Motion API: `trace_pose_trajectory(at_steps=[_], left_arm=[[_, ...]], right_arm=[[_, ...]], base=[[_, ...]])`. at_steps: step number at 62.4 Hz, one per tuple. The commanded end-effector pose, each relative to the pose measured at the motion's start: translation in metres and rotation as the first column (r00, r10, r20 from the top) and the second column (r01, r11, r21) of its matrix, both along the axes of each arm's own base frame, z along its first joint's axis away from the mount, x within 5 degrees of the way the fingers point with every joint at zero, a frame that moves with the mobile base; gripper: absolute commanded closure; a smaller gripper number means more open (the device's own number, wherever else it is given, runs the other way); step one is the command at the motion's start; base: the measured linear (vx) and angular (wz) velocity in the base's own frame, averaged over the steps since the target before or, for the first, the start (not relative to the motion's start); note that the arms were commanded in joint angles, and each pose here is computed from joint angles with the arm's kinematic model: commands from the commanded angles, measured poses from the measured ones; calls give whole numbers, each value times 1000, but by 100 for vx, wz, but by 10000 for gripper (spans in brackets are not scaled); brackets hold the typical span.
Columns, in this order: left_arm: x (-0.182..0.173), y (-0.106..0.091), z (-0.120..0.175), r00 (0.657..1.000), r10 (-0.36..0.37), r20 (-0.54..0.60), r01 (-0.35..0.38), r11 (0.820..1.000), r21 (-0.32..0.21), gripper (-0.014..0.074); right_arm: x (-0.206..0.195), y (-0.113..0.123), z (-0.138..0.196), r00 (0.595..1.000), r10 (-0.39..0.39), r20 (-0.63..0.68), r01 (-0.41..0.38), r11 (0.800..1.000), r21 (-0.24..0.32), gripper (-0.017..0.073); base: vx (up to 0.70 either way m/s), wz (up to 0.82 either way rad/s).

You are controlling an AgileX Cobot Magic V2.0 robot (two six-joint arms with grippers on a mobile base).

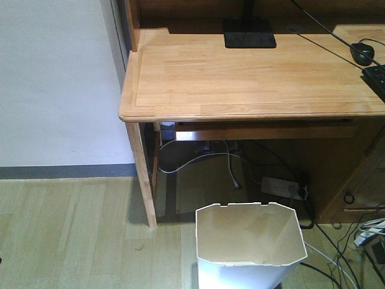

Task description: Move trash bin to bedside with robot

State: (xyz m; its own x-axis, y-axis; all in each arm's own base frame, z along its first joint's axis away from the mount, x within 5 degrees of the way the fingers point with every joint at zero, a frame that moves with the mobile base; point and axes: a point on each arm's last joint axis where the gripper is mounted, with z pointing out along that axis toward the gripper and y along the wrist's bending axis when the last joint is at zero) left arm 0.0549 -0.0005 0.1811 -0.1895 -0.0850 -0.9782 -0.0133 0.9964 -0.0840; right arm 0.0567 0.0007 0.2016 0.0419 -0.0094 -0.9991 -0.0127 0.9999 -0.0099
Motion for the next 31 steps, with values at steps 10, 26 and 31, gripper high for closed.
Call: trace_pose_trajectory(at_steps=[10, 26, 31], left_arm=[[1, 0, 1, 998, 4, 65, -3, 1000, -10, 599], [1, 0, 1, 998, 4, 65, -3, 1000, -10, 599], [1, 0, 1, 998, 4, 65, -3, 1000, -10, 599]], right_arm=[[-1, 0, 5, 997, 0, 78, 2, 1000, -20, 568], [-1, 0, 5, 997, 0, 78, 2, 1000, -20, 568], [-1, 0, 5, 997, 0, 78, 2, 1000, -20, 568]], base=[[0, 0], [0, 0], [0, 0]])
